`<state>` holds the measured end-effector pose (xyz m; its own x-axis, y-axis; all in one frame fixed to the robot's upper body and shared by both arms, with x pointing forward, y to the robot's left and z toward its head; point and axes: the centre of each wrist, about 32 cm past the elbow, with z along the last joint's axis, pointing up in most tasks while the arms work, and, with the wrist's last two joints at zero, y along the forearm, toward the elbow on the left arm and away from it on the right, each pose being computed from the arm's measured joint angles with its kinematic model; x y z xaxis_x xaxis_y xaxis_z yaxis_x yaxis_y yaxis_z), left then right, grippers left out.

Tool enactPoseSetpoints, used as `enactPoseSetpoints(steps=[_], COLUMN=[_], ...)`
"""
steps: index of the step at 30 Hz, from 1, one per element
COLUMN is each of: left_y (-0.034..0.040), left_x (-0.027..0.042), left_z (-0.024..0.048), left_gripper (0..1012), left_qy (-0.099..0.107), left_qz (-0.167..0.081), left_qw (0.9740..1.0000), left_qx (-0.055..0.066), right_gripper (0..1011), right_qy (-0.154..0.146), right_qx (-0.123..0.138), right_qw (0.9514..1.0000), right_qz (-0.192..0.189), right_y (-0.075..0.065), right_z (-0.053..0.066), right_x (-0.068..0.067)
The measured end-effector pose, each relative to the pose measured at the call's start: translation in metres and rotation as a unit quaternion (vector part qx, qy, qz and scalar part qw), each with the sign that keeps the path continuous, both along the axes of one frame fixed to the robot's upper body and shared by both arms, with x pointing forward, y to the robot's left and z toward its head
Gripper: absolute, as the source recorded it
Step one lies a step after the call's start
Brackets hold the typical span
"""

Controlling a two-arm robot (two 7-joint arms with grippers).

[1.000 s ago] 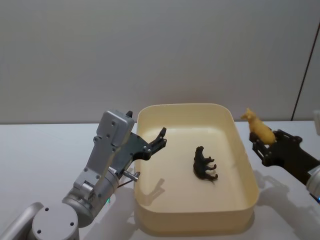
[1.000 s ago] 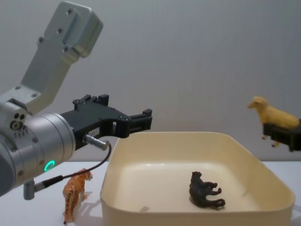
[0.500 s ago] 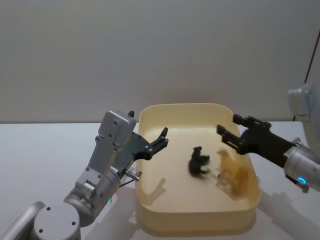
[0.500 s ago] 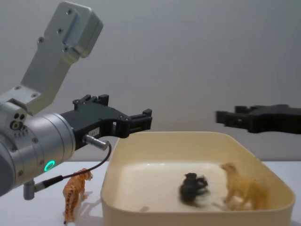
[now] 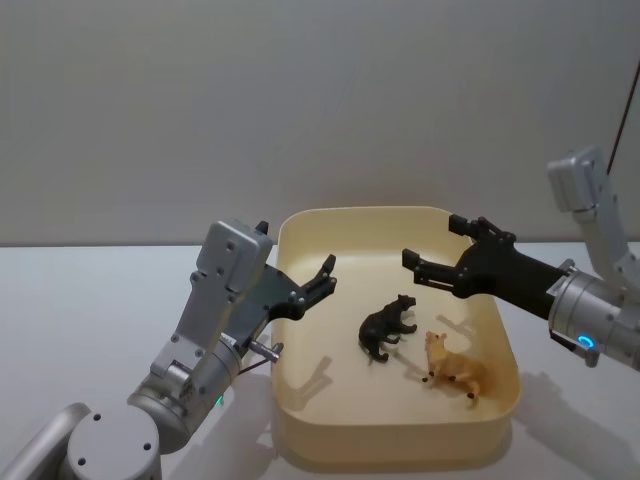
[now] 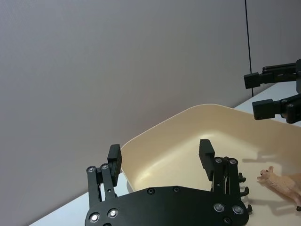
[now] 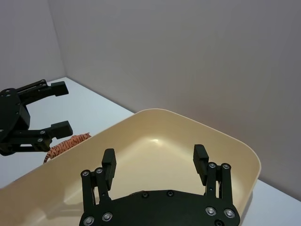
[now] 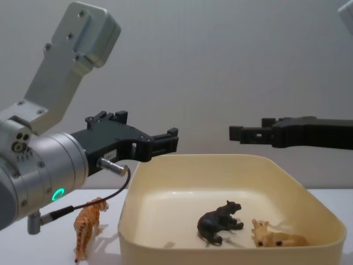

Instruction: Pick up the toy alternately with two hands and place it into the central storage box.

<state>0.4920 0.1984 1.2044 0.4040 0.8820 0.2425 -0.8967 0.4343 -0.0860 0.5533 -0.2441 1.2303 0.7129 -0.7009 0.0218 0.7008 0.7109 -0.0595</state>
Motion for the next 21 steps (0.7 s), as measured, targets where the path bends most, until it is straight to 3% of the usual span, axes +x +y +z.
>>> enactPoseSetpoints(steps=[12,21], left_y=[0.0000,0.0022], left_x=[0.0000,-0.0029], left_z=[0.0000,0.0013], left_gripper=[1001,1000], left_qy=[0.000,0.014], left_qz=[0.000,0.009], left_qw=[1.0000,0.9999], left_qx=[0.000,-0.005], right_gripper=[1001,1001], right_qy=[-0.017,-0.030], right_qx=[-0.008,-0.015], right_qw=[0.9988,0.9946], right_qz=[-0.046,-0.098], right_y=[-0.020,-0.045], right_z=[-0.002,-0.007], right_x=[-0.016,-0.039])
